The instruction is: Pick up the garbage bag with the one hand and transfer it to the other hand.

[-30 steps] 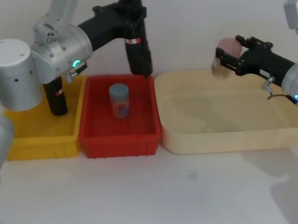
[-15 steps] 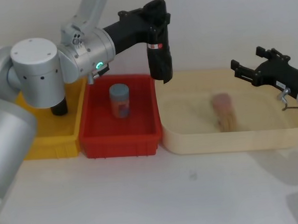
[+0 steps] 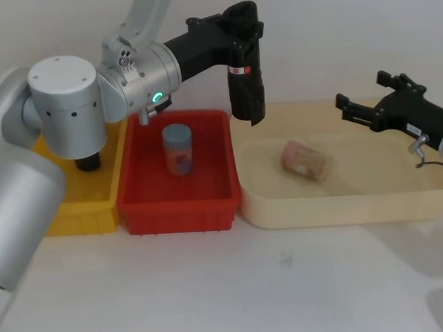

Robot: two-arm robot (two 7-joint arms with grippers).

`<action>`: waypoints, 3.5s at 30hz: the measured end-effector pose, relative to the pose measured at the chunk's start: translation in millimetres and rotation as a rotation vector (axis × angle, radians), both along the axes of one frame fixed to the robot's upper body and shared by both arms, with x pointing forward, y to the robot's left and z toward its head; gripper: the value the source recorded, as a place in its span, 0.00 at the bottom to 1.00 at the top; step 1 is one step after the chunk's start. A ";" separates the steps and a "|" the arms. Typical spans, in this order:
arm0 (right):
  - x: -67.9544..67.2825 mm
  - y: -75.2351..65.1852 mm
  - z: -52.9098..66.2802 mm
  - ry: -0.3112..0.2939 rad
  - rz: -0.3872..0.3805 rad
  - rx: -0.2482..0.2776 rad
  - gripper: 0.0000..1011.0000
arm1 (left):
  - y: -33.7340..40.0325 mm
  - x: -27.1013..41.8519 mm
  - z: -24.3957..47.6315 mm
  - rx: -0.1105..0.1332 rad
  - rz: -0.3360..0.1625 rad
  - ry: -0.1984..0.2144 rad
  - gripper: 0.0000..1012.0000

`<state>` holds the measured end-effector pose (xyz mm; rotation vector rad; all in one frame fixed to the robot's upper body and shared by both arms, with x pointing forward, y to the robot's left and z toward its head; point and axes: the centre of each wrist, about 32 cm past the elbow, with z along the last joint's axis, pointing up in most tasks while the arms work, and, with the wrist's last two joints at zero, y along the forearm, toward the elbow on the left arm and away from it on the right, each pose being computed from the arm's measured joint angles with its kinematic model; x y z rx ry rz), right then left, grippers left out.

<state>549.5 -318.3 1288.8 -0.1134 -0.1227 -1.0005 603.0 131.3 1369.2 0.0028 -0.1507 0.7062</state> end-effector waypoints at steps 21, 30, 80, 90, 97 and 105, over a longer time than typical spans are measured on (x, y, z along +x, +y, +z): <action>18.6 32.6 3.9 -0.003 0.181 0.079 0.99 | -3.1 1.0 -0.6 0.002 -0.008 0.002 0.36; 25.0 40.5 2.3 0.017 0.226 0.067 0.99 | -3.5 1.1 -0.7 0.003 -0.008 0.003 0.36; 57.3 82.5 10.2 0.015 0.325 -0.013 0.99 | -3.8 1.1 -0.6 0.003 -0.009 0.003 0.36; 64.7 92.1 11.8 0.010 0.321 -0.015 0.99 | -3.8 1.1 -0.6 0.003 -0.009 0.003 0.36; 67.2 95.2 12.7 0.007 0.320 -0.015 0.98 | -3.8 1.1 -0.6 0.003 -0.009 0.003 0.36; 68.9 97.6 13.3 0.005 0.318 -0.016 0.82 | -3.8 1.1 -0.6 0.003 -0.009 0.003 0.36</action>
